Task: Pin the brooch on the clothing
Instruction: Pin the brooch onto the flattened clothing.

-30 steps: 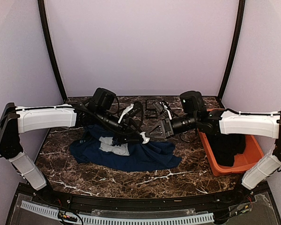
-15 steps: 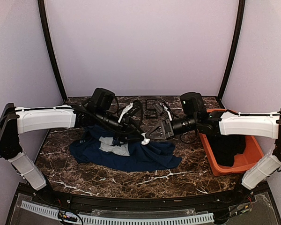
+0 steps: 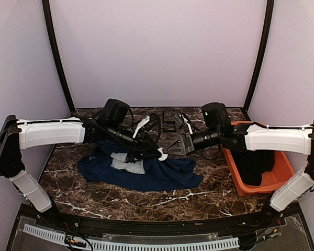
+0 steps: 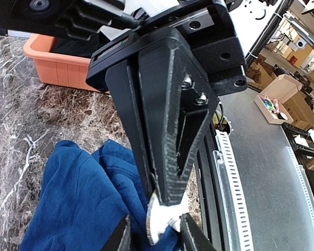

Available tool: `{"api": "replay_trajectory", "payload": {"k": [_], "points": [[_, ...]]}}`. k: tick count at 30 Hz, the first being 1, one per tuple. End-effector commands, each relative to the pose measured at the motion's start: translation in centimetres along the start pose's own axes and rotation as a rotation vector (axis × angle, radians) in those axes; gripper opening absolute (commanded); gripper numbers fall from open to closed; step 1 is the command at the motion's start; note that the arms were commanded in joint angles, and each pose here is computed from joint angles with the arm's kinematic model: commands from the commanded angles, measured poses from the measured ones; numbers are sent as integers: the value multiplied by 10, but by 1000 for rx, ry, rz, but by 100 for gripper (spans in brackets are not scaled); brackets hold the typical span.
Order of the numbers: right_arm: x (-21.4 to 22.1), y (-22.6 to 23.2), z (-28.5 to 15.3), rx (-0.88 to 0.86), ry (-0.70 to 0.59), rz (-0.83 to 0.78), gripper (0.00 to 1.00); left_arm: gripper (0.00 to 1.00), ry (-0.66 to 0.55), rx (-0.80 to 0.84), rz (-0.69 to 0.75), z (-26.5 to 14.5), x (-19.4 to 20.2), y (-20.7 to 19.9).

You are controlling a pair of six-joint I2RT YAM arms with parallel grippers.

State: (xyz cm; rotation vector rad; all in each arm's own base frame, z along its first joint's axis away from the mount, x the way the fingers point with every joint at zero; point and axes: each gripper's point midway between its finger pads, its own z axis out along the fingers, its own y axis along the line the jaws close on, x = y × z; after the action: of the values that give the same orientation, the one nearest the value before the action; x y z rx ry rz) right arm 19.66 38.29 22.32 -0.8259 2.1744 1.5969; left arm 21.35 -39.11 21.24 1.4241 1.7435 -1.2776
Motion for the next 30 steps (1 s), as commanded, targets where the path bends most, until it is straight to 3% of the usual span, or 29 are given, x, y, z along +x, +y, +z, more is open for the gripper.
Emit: {"api": "replay_trajectory", "payload": {"k": [1,22,28,30], "points": [[-12,19,-6,-51,-25,-44,0,29,-3,-62,1,-2,-6,8],[-17,15,-4,-18,-14,-59,0,25,155,-173,10,-2,17,26],[-15,8,-2,7,-15,-62,0,24,148,-159,19,-3,14,23],[-14,6,-1,11,-13,-59,0,28,128,-160,25,-4,11,21]]}}
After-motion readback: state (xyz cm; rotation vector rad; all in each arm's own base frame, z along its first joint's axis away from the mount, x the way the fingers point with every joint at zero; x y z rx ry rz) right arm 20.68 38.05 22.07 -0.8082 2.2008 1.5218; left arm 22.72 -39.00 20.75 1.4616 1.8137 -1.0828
